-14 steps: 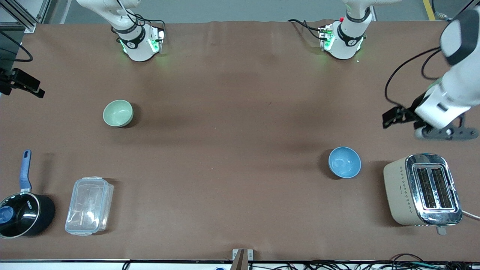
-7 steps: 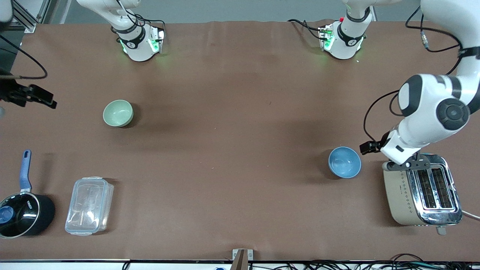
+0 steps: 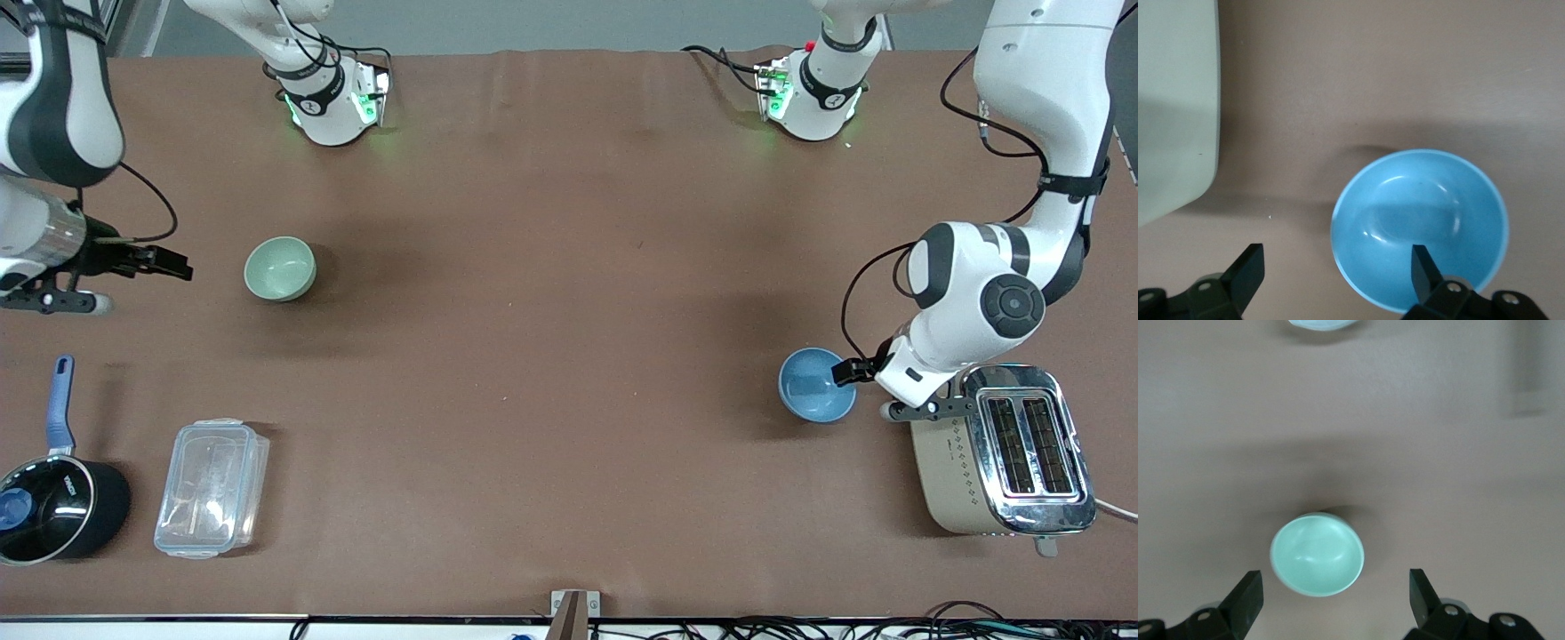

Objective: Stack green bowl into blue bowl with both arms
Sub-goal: 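Grasp blue bowl with the left gripper while the right gripper grasps green bowl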

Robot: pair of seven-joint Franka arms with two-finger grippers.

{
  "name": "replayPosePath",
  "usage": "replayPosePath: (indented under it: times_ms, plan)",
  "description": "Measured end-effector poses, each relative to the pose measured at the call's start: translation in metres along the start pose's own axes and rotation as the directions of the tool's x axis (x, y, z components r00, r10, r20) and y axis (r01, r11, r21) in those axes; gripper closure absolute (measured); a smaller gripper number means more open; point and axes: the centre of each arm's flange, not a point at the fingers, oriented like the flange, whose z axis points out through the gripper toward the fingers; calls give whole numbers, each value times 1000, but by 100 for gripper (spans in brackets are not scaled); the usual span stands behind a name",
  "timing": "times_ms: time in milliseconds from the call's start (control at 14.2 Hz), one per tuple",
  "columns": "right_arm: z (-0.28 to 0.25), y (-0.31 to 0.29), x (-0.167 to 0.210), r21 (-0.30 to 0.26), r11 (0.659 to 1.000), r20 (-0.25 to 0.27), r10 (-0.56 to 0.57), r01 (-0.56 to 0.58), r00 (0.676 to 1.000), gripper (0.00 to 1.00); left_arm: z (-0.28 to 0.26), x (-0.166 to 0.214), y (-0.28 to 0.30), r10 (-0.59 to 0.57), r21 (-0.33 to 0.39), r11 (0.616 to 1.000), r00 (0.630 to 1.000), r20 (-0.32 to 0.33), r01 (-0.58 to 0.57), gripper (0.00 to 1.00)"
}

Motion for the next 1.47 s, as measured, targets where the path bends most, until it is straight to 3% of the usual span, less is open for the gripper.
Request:
replayPosePath:
  times_ms: [140,281,351,491,702,842,912,982,1123,1474]
  plan:
    - [49,13,-14,4,1000,-5,-7,7,1000,3,17,0,-1,-2,-3,1000,1000,13,2,12]
    - [88,15,-28,3,1000,-18,-16,16,1000,4,27,-2,0,0,-4,1000,1000,27,0,26]
    - [105,13,-35,0,1000,-34,-20,20,999,4,30,-2,1,0,-4,1000,1000,31,0,26]
    - [129,10,-46,-9,1000,-74,-24,23,997,4,35,-3,1,0,-4,1000,999,39,0,40]
    - [158,5,-59,-15,1000,-94,-28,27,995,5,41,-4,1,1,-4,1000,999,49,0,45]
    - [169,4,-63,-15,999,-88,-30,29,996,5,43,-4,1,1,-4,1000,999,50,-1,60]
    - [171,4,-63,-14,999,-86,-30,29,996,5,43,-4,2,3,-5,1000,999,50,-2,60]
    - [171,4,-64,-14,999,-85,-30,29,996,5,42,-4,3,4,-5,1000,999,49,-4,67]
    - [174,3,-65,-13,999,-76,-30,29,997,5,42,-3,5,6,-6,1000,999,47,-6,89]
    - [203,2,-69,-4,999,-12,-31,31,999,7,27,1,17,30,-16,999,999,19,-29,95]
